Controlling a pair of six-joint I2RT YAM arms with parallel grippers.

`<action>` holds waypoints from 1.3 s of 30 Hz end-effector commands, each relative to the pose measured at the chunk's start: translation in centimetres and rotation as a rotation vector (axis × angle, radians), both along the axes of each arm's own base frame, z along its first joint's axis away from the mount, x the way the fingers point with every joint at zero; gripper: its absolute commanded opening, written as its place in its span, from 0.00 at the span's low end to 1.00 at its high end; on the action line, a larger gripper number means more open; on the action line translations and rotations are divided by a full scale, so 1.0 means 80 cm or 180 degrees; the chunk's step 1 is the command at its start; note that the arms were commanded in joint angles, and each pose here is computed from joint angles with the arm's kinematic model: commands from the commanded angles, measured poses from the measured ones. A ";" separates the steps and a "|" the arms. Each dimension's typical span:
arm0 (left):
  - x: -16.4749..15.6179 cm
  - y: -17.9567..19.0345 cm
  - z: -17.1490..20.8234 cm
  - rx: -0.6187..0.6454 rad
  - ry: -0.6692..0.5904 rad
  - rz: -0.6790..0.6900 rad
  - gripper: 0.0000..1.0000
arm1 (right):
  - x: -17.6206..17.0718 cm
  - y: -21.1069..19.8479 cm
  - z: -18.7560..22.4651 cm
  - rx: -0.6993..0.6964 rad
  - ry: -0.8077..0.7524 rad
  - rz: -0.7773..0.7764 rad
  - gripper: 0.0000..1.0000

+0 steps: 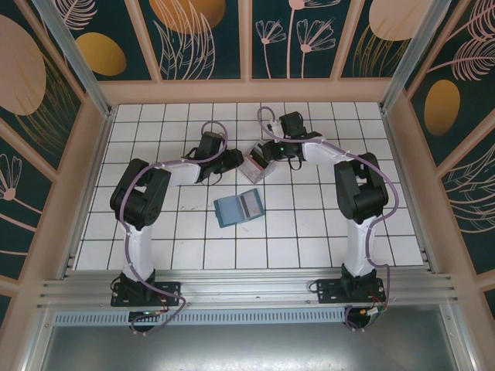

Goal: Put the credit cards into the card holder
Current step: Pick up the credit card from the storage box.

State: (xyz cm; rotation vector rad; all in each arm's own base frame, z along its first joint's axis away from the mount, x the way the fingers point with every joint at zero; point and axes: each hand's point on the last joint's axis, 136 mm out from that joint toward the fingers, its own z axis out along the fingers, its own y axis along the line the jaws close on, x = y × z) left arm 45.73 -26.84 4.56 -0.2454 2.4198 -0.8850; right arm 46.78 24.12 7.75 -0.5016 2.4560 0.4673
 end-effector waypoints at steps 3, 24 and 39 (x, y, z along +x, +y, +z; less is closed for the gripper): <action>-0.043 0.025 -0.071 0.0262 0.0495 0.0033 0.45 | 0.015 -0.013 0.029 -0.0019 -0.0204 -0.0200 0.43; -0.041 0.021 -0.062 0.0233 0.0470 -0.0003 0.44 | 0.014 -0.017 0.058 0.0101 -0.0314 -0.0203 0.30; -0.039 0.018 -0.059 0.0210 0.0477 -0.0033 0.44 | 0.009 -0.011 0.062 0.0157 -0.0288 -0.0102 0.16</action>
